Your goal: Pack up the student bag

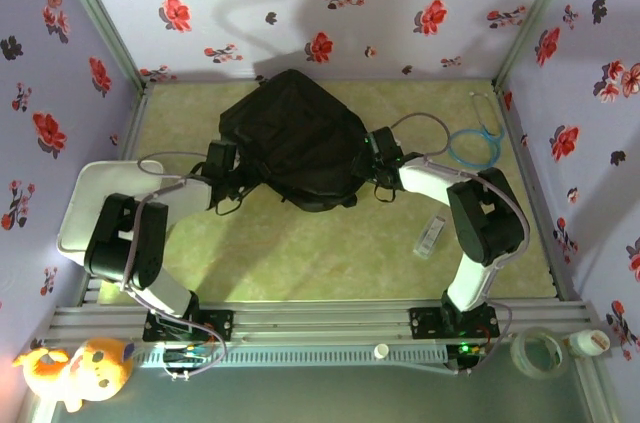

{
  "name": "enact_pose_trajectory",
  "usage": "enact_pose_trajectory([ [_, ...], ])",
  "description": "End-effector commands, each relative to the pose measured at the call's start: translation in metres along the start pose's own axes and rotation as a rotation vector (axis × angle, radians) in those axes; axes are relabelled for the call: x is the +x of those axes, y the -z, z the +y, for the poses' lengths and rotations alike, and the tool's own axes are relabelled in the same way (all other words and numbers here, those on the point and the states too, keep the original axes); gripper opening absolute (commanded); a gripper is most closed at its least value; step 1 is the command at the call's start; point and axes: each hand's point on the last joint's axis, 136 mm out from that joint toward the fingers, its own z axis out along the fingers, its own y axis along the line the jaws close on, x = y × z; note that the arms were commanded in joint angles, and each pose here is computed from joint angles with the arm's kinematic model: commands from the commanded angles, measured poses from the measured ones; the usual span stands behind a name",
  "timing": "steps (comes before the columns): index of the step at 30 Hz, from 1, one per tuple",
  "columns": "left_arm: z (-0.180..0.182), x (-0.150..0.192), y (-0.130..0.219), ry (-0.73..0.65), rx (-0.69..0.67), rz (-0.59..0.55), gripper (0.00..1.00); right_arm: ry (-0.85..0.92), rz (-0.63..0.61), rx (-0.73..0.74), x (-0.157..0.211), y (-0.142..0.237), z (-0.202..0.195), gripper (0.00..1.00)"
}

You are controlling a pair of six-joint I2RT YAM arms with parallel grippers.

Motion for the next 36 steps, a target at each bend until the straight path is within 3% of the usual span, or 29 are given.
enact_pose_trajectory([
  [1, -0.009, -0.004, -0.007, 0.075, 0.084, -0.009, 0.55, 0.018, -0.023, -0.01, -0.01, 0.007, 0.005, 0.59],
  [8, -0.034, -0.015, -0.014, 0.118, 0.206, -0.016, 0.49, 0.008, -0.021, -0.027, -0.007, 0.012, 0.005, 0.59],
  [17, -0.04, -0.02, -0.027, 0.143, 0.235, -0.002, 0.23, 0.001, -0.025, -0.019, -0.004, 0.015, -0.002, 0.59],
  [23, -0.059, -0.029, -0.017, 0.117, 0.295, -0.022, 0.0, 0.028, -0.077, 0.002, -0.016, 0.04, -0.004, 0.59],
  [31, -0.094, -0.029, 0.008, 0.087, 0.388, -0.019, 0.0, 0.067, -0.127, 0.029, -0.021, 0.094, -0.008, 0.62],
  [36, -0.119, -0.023, 0.02, 0.072, 0.435, -0.007, 0.0, 0.116, -0.112, -0.059, 0.002, 0.123, 0.027, 0.62],
])
